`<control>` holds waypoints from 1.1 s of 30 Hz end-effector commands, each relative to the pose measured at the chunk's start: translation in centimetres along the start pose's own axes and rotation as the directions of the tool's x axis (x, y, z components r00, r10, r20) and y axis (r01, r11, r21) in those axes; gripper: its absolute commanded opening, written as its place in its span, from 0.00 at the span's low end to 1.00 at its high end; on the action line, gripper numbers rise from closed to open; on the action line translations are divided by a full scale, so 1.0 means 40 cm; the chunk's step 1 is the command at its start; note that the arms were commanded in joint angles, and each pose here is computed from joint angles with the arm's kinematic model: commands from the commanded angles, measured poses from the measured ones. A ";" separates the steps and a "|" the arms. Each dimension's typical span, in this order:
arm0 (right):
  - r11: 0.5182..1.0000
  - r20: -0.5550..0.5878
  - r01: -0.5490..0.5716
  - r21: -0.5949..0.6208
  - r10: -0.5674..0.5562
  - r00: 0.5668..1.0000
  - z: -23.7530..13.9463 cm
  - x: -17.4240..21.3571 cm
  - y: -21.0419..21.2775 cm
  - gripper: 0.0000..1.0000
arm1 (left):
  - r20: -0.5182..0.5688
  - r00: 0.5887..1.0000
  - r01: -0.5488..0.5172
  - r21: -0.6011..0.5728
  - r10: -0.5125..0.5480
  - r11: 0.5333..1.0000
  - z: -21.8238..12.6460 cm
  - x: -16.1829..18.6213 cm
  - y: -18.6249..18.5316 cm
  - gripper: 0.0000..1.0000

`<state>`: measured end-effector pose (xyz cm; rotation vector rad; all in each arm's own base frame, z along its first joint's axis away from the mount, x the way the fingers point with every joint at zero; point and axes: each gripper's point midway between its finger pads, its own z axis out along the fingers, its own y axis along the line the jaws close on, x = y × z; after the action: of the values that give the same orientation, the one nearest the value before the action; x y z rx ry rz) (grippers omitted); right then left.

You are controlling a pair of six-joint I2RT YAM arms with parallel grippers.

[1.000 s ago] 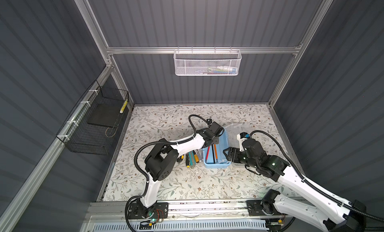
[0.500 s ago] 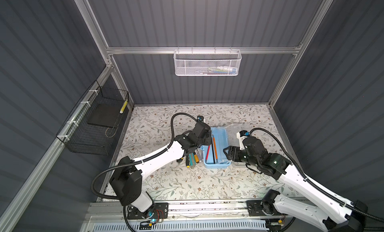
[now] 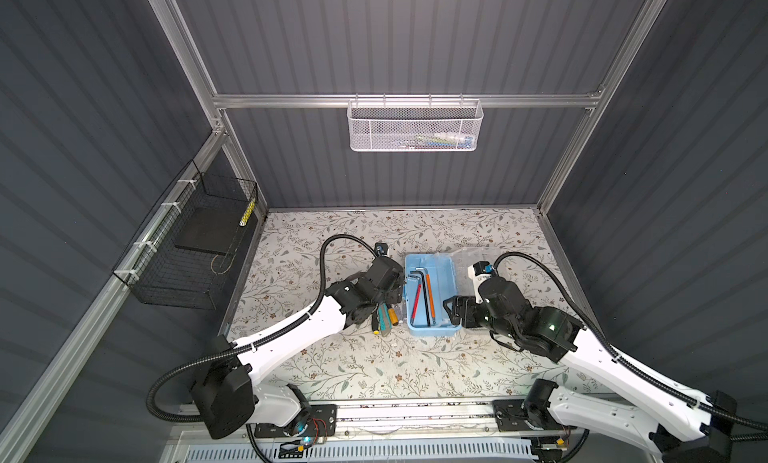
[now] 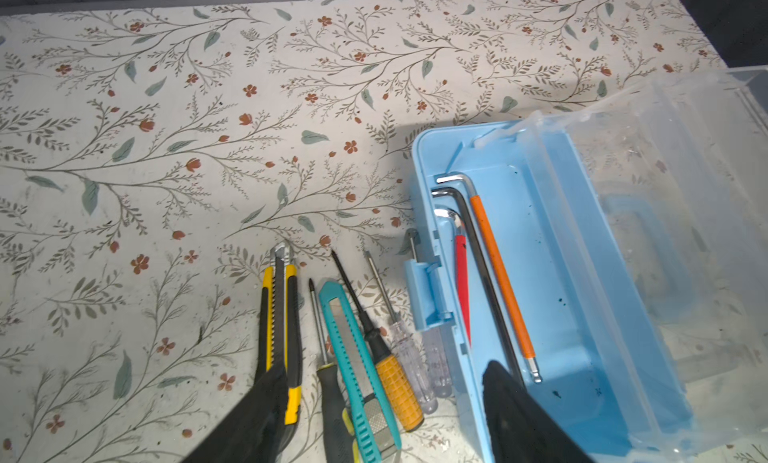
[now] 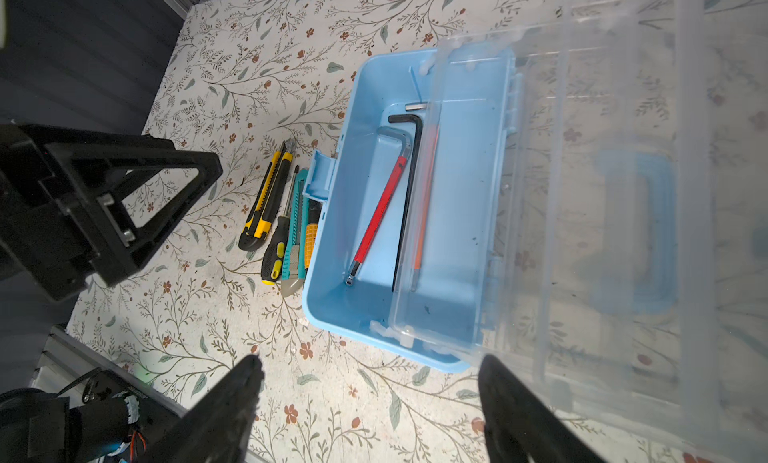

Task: Pack the tool kit
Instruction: 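Move the left gripper back over the yellow utility knife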

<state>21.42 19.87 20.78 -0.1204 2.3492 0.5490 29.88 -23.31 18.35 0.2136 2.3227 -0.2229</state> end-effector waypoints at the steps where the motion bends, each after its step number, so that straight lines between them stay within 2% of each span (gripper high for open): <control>1: 0.997 0.034 0.038 0.069 -0.040 0.999 -0.030 -0.004 -0.010 0.81 | -0.046 0.999 0.020 -0.041 -0.022 0.999 0.000 0.036 0.078 0.73; 3: 0.995 0.029 0.052 0.083 -0.055 0.998 -0.032 0.010 -0.002 0.79 | -0.055 0.997 0.054 -0.044 -0.056 0.998 0.004 0.047 0.109 0.70; 8: 0.993 0.011 0.069 0.101 -0.070 0.997 -0.021 0.043 0.015 0.79 | -0.093 0.993 0.057 -0.085 -0.065 0.995 0.033 0.075 0.150 0.68; 17: 0.995 -0.006 0.066 0.078 -0.066 0.998 0.014 0.066 0.040 0.83 | -0.129 0.989 0.064 -0.079 -0.074 0.995 0.076 0.109 0.154 0.68; 33: 0.993 -0.012 0.081 0.091 -0.081 0.997 0.037 0.073 0.043 0.84 | -0.153 0.981 0.107 -0.071 -0.117 0.992 0.096 0.125 0.192 0.69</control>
<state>19.62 22.52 18.73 -0.1807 2.3717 0.4309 30.82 -16.34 11.87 0.0480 2.4851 -0.1823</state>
